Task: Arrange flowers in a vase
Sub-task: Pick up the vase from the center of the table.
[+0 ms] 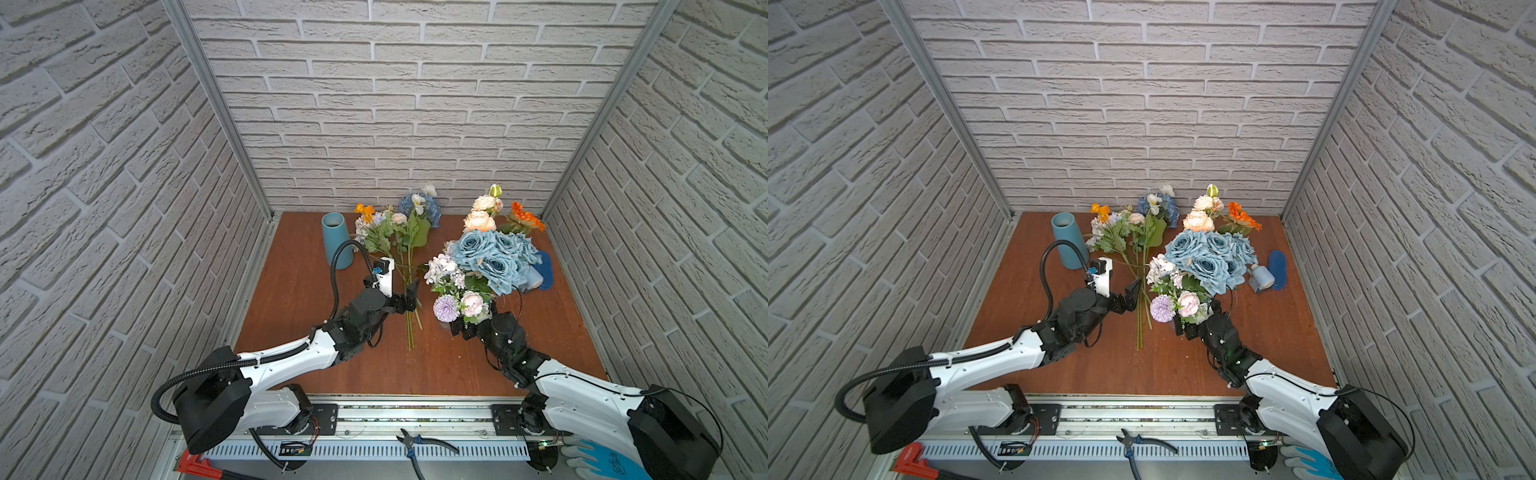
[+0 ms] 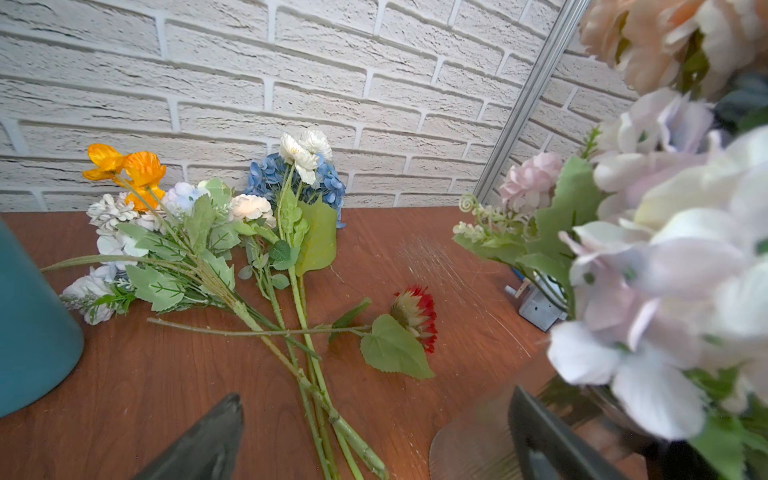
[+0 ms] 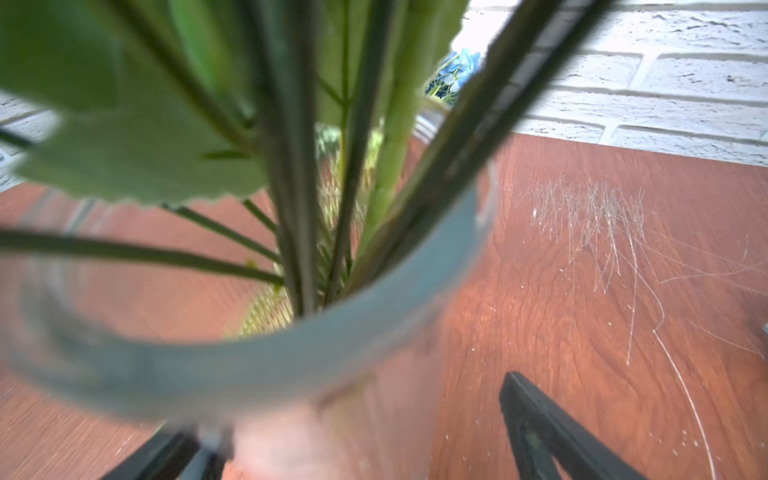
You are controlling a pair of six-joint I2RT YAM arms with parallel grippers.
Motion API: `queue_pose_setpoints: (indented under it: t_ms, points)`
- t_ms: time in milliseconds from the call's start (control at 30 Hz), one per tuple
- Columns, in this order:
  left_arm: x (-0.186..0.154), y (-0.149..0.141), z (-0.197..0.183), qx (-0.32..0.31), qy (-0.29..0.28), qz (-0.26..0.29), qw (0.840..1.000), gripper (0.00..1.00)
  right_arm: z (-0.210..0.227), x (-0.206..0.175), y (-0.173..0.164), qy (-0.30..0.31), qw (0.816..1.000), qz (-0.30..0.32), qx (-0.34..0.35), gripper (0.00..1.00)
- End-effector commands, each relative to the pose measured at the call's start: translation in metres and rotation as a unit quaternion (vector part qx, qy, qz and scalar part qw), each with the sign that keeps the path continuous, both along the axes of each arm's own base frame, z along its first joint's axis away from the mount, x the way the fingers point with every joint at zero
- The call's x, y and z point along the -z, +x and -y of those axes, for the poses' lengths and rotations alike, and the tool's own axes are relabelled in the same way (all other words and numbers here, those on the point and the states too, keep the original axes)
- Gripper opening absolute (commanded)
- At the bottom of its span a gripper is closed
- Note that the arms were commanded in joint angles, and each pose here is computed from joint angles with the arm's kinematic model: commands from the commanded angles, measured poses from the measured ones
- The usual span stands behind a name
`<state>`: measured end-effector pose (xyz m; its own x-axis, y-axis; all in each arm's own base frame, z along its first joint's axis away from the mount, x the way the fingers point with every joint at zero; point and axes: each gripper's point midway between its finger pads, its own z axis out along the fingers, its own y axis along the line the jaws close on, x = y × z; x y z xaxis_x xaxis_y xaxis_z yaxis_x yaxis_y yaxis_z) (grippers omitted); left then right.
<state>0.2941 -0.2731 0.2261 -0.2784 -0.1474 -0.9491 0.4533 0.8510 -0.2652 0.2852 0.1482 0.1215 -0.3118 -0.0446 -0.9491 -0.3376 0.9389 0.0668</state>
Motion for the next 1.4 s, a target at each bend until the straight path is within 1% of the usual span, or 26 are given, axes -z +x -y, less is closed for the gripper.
queue_pose_setpoints:
  t_ms: [0, 133, 267, 433, 567, 767, 900, 1200, 1267, 1333, 1367]
  points:
    - [-0.001, 0.001, 0.002, 0.010, -0.018, 0.000, 1.000, 0.98, -0.010, -0.028, 0.008, 0.036, 0.998, 0.048, -0.007, 0.99]
    - [0.010, 0.001, 0.012, 0.029, -0.022, -0.012, 0.999, 0.98, -0.020, -0.036, 0.008, 0.053, 0.996, 0.068, -0.032, 0.99]
    - [0.025, 0.003, 0.025, 0.052, -0.021, -0.023, 0.998, 0.98, -0.024, -0.051, 0.009, 0.062, 0.993, 0.093, -0.041, 0.99]
    - [0.036, 0.007, 0.044, 0.079, -0.035, -0.024, 0.996, 0.98, -0.017, -0.065, 0.011, 0.048, 0.991, 0.123, -0.025, 0.99]
    - [0.042, 0.012, 0.058, 0.093, -0.034, -0.025, 0.995, 0.98, -0.012, -0.070, 0.012, 0.032, 0.990, 0.139, -0.015, 0.99]
    - [0.045, 0.016, 0.069, 0.106, -0.033, -0.022, 0.994, 0.98, -0.012, -0.074, 0.021, 0.030, 0.988, 0.152, -0.002, 0.99]
    - [0.046, 0.015, 0.069, 0.109, -0.027, -0.022, 0.993, 0.98, -0.010, -0.078, 0.029, 0.040, 0.984, 0.170, 0.018, 0.99]
    - [0.048, 0.017, 0.070, 0.109, -0.025, -0.023, 0.993, 0.98, -0.014, -0.079, 0.038, 0.057, 0.977, 0.206, 0.027, 0.89]
    - [0.048, 0.016, 0.071, 0.110, -0.023, -0.023, 0.993, 0.98, -0.013, -0.076, 0.039, 0.055, 0.976, 0.207, 0.031, 0.84]
    - [0.048, 0.016, 0.070, 0.110, -0.020, -0.024, 0.993, 0.98, -0.016, -0.074, 0.041, 0.055, 0.977, 0.205, 0.028, 0.77]
    - [0.048, 0.015, 0.069, 0.109, -0.018, -0.024, 0.994, 0.98, -0.017, -0.074, 0.042, 0.054, 0.977, 0.205, 0.027, 0.68]
